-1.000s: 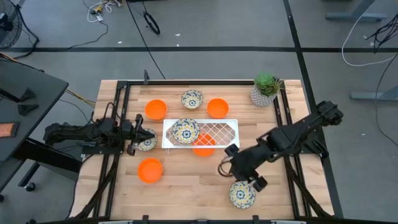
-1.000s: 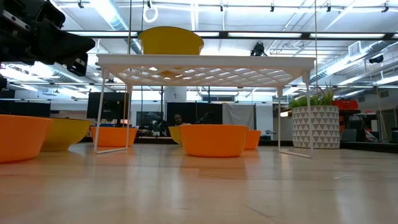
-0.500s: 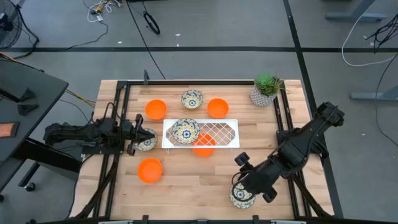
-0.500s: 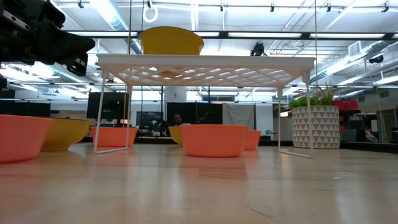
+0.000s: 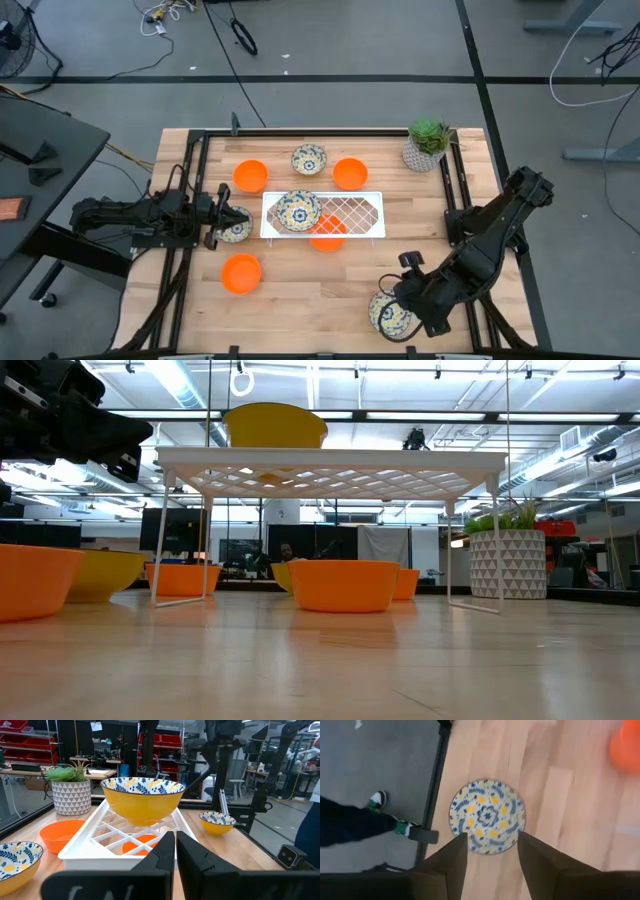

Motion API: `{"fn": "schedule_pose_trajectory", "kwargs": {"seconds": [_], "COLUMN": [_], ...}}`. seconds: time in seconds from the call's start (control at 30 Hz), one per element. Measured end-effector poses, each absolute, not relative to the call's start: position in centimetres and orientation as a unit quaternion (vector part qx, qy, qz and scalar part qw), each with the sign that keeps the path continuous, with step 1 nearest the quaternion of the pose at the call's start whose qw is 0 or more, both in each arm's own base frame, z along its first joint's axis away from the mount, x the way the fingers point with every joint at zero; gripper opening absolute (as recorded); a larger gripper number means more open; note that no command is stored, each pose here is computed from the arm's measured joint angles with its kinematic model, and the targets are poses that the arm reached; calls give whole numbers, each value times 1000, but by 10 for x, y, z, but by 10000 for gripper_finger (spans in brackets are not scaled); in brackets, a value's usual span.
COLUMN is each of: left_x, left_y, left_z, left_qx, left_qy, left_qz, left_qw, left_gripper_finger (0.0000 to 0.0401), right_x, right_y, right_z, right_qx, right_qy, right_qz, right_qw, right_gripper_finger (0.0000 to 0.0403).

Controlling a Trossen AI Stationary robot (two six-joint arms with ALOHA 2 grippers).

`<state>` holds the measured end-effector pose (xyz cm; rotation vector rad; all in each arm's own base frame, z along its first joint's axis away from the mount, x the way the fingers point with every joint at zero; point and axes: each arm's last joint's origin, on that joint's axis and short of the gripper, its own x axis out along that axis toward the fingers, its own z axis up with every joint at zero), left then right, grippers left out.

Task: Pick & Place Mini bowls
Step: Stack the white patterned bowl on the white patterned bowl on the shelf

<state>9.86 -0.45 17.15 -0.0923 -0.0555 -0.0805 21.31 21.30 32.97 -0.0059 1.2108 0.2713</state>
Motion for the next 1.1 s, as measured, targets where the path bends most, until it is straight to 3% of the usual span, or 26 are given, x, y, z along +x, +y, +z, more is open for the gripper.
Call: {"fn": "schedule_pose_trajectory", "kwargs": {"seconds": [0.2, 0.57, 1.1], "left_x": [99, 99, 99], "left_y": [-4, -4, -4], "left_z": [172, 172, 171], "left_qx": [-46, -46, -46], "left_qy": [-28, -28, -27], "left_qz": [-40, -40, -40], "left_qw": [998, 998, 998], "left_gripper_finger": [23, 23, 23], "right_x": [202, 192, 200], "right_y": [219, 230, 230], "right_z": [309, 286, 287], "right_qx": [69, 154, 265], "right_qy": [603, 659, 615], "right_qz": [53, 58, -42], "right_qw": [793, 734, 742], "right_gripper_finger": [173, 173, 173]}}
